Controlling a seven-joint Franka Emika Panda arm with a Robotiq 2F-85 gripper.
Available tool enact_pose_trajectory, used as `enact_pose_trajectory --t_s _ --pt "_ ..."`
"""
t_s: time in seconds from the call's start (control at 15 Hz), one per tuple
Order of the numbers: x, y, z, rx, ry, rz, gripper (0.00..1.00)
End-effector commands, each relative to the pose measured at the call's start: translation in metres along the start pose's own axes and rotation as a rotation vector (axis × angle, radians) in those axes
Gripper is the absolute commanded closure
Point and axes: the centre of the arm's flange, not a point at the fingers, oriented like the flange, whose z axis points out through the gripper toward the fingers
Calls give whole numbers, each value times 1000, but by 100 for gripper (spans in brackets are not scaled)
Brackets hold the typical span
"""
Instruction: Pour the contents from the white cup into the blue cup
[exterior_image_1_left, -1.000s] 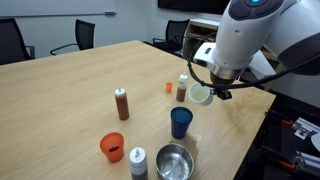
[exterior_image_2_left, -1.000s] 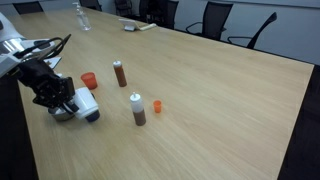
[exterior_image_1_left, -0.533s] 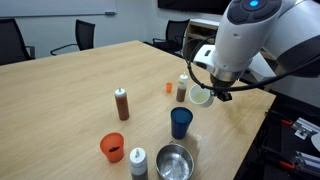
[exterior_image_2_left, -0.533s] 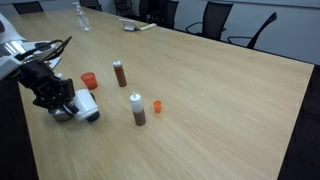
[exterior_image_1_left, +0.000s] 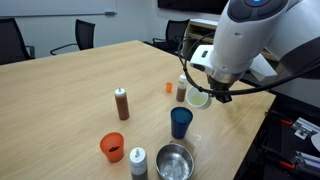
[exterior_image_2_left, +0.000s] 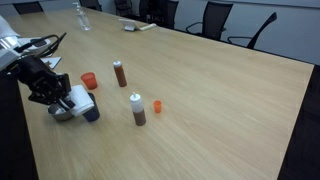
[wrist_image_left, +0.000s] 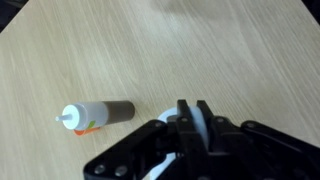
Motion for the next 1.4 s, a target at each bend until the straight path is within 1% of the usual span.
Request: enact_pose_trajectory --t_s 0.0,0.2,0.6,0.93,1.33 --pt "14 5 -8 -47 -44 -79 97" --pt "25 3 -8 -89 -76 -145 97" --pt "39 3 -9 -174 -167 -264 97" --pt "52 9 -8 -239 -200 -296 97" --pt "66 8 -8 -272 -210 -330 97"
